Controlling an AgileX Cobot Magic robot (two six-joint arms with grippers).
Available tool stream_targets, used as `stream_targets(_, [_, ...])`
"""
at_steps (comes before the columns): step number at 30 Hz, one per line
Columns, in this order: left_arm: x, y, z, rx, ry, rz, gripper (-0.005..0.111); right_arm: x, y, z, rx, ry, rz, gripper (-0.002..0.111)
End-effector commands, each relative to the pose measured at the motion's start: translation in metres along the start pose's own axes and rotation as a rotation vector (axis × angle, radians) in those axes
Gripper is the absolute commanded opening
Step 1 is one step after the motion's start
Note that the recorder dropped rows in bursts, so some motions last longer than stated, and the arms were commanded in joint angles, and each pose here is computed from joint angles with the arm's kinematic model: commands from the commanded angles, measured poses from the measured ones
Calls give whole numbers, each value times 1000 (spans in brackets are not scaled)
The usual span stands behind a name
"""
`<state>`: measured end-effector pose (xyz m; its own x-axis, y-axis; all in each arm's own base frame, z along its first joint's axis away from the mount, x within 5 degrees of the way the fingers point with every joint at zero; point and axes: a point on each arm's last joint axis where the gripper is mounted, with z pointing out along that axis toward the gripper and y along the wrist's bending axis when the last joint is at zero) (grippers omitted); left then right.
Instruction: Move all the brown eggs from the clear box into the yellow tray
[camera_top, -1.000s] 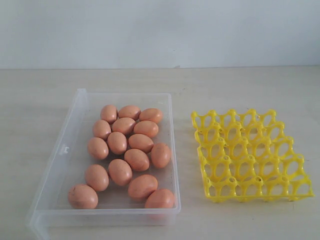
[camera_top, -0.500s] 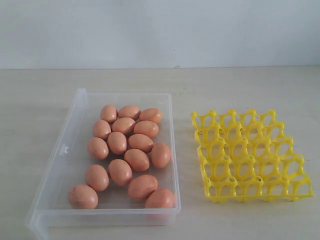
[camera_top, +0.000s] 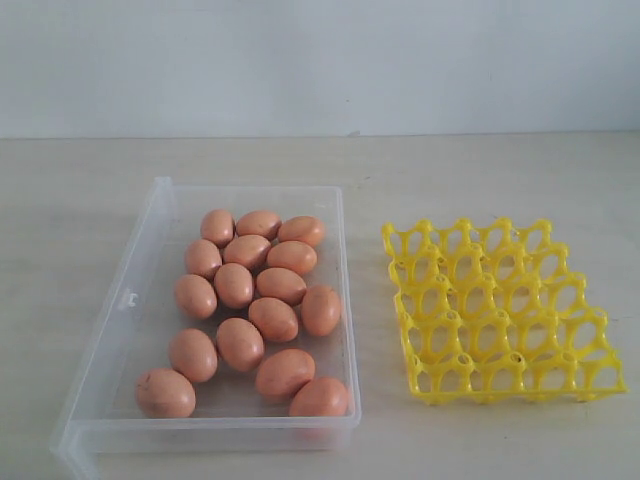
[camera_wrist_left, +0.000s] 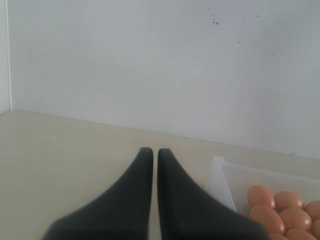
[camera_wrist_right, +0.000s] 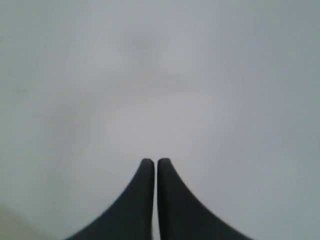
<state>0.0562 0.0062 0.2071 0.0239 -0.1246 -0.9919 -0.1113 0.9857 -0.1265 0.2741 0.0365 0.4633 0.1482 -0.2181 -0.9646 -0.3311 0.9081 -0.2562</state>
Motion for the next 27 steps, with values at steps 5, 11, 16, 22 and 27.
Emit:
stream_targets(5, [1,0,0,2,-2,-18,4,-17,-57,-53,733,223,-440,0])
stream_targets(11, [1,0,0,2,0,-18,4,48,-40,-23,365,660,-322,0])
stream_targets(16, [1,0,0,2,0,-18,4,89,20,25,-163,801,-63,0])
stream_targets(22, [1,0,0,2,0,-18,4,116,118,81,-508,928,-29,0])
stream_targets(27, [1,0,0,2,-1,-18,4,129,195,115,-618,942,-84,0])
